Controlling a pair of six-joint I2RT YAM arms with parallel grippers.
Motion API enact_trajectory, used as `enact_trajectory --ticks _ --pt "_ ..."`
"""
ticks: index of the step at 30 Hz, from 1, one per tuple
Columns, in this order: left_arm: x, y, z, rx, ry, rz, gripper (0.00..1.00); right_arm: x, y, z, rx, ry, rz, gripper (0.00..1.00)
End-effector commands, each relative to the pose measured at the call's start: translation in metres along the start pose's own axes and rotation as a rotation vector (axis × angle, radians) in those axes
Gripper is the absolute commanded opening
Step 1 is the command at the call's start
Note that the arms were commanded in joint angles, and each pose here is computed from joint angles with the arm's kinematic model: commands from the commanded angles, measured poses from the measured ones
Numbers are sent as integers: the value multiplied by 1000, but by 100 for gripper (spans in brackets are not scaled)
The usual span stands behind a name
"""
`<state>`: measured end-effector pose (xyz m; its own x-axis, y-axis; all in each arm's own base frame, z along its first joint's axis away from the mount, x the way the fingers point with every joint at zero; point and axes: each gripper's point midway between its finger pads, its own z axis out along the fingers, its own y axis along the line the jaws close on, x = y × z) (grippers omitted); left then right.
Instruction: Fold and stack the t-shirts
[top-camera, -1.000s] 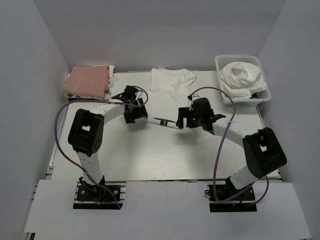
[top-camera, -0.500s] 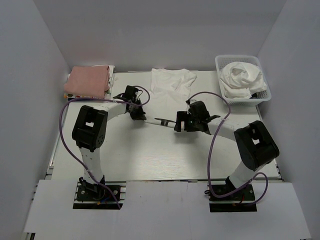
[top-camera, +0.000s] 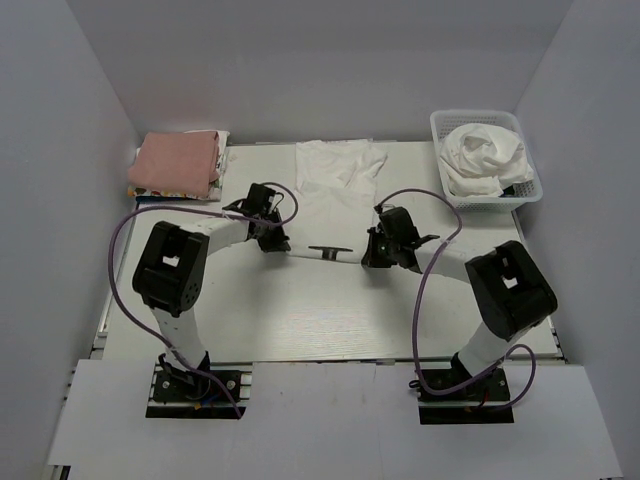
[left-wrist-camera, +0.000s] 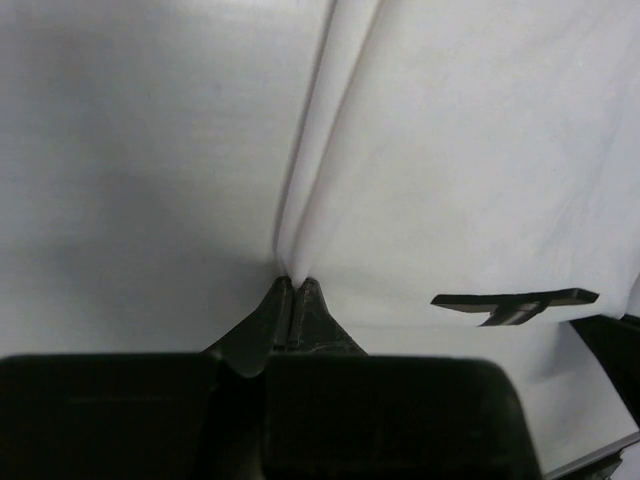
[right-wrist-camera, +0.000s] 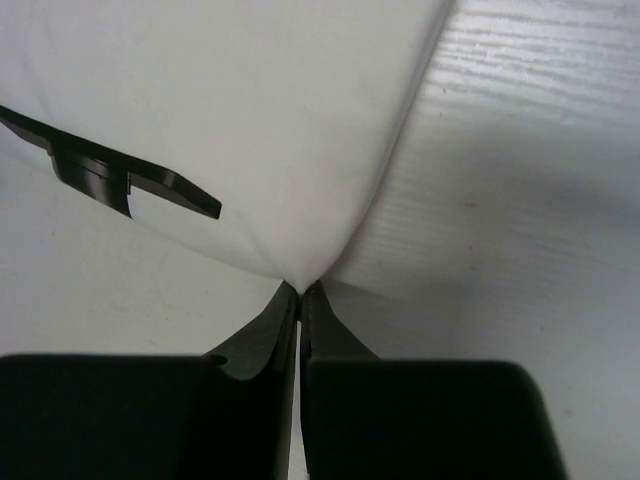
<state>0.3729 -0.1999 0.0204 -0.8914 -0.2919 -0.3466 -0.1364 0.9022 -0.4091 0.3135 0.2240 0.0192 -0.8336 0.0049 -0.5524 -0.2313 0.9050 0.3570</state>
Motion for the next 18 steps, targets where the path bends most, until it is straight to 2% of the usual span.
enact_trajectory --ticks 1,3,4,6,7,9,10,14,18 --pt "22 5 -20 -37 21 22 0 -9 11 -15 -30 -47 -25 0" --pt "24 -3 -35 -14 3 28 0 -10 19 -32 -50 -48 -48 0" --pt "39 3 -39 -40 26 22 0 -2 19 -45 -49 -25 -55 0" --pt "45 7 -50 -66 3 40 0 15 21 -58 -55 16 -74 0" --pt "45 0 -62 -52 -16 55 0 11 27 -76 -77 -25 -86 0" --pt "53 -1 -79 -60 -6 70 0 22 29 -89 -81 8 -102 0" --pt "57 -11 -87 -20 5 70 0 12 40 -106 -120 -37 -113 0" --pt "52 -43 -132 110 -77 89 0 1 65 -134 -206 -85 -151 0" --pt "17 -59 -173 161 -257 51 0 -30 63 -148 -150 -198 -152 0"
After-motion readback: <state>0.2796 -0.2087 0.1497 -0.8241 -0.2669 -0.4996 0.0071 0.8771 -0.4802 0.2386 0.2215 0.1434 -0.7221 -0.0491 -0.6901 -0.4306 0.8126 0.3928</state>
